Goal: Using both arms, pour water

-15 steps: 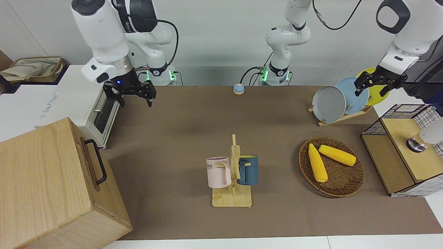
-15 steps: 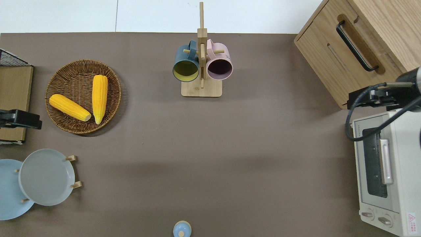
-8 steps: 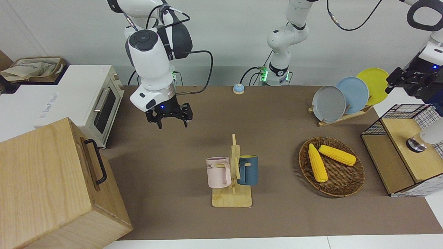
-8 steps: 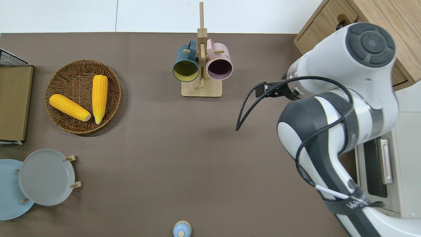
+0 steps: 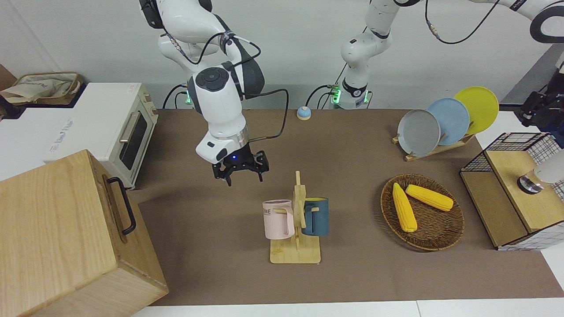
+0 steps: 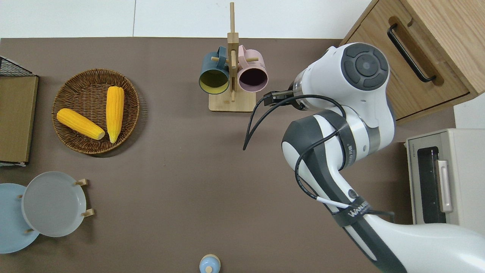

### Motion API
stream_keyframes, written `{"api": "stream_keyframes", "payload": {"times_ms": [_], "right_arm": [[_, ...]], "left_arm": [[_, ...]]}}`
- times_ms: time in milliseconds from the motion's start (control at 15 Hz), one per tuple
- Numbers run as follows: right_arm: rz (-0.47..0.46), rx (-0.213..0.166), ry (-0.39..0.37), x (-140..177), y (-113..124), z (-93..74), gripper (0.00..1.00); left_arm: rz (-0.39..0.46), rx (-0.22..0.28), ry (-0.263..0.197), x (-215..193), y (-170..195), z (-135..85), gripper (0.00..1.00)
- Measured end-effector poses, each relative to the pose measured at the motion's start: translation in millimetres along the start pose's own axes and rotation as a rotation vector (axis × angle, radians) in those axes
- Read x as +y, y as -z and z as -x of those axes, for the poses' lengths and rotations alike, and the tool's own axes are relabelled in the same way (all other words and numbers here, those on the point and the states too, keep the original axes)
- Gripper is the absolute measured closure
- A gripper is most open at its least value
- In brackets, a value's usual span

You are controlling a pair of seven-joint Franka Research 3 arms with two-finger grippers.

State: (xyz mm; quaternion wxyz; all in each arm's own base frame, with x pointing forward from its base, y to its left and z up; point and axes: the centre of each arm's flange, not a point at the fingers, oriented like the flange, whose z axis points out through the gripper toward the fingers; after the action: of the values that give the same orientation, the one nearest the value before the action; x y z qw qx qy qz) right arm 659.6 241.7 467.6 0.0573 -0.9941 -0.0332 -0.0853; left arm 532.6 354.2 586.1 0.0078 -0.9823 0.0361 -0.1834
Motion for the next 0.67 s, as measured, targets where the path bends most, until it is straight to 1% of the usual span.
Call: {"api": "stream_keyframes", "payload": {"times_ms": [133, 267, 333, 533, 667], "right_arm": [[0.002, 0.035, 0.025, -10.3, -10.8, -2.6, 0.0], [0.015, 0.075, 0.057, -17.4, -21.9, -6.0, 0.0], [0.024, 0.109, 0.088, -21.1, -26.0, -8.8, 0.0], [0.053, 0.208, 0.18, -26.9, -30.4, -16.9, 0.0], [0.075, 0.267, 0.228, -27.6, -33.8, -22.2, 0.01]], "left_arm": [[-0.023, 0.05, 0.009, -6.2, -9.2, -5.0, 0.0], [-0.002, 0.111, 0.04, -10.4, -23.1, -9.9, 0.0], [0.01, 0.142, 0.049, -13.2, -31.9, -11.9, 0.0], [0.017, 0.198, 0.069, -18.7, -49.7, -15.9, 0.0], [0.017, 0.243, 0.07, -18.6, -59.1, -21.4, 0.0]]}}
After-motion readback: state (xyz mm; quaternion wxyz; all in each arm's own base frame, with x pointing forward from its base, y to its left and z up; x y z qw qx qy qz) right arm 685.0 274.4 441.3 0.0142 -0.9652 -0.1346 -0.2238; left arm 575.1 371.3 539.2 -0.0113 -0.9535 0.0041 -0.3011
